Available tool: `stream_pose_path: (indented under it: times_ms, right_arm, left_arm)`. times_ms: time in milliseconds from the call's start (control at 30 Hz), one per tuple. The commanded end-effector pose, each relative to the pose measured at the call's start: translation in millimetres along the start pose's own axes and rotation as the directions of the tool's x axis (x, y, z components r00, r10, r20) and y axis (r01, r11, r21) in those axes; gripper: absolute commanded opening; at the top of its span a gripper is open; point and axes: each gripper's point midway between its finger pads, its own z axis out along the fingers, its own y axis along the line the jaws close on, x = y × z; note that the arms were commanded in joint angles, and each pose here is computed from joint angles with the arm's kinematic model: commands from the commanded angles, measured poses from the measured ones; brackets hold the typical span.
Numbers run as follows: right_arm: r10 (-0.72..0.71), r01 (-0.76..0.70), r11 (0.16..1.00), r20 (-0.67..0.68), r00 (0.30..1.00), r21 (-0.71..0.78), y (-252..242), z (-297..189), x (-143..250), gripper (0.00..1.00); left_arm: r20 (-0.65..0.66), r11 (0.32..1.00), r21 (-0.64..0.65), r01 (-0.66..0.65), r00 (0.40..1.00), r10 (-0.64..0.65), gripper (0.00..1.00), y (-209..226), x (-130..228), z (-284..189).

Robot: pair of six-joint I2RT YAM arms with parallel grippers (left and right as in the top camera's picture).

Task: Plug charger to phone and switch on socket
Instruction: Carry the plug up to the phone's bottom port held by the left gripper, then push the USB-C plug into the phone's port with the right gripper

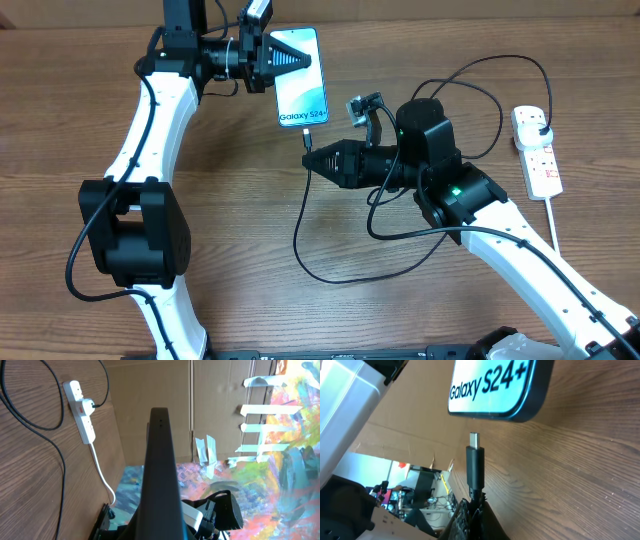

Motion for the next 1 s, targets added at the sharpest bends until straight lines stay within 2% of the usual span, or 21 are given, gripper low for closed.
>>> stream_pose_path:
  times_ms: [0, 967]
  right_arm:
    - [-0.004, 0.004, 1.000, 0.020, 1.000, 0.007, -0.4, 1.8, -3.7, 0.04]
    - [-0.001, 0.000, 1.000, 0.024, 1.000, 0.016, -2.5, 2.2, -4.2, 0.04]
  left_arm:
    - [-0.030, 1.000, 0.024, -0.020, 0.999, 0.020, 0.04, -12.4, 4.9, 3.6]
    - [-0.041, 0.999, 0.025, -0.022, 0.999, 0.023, 0.04, -12.9, 7.0, 8.8]
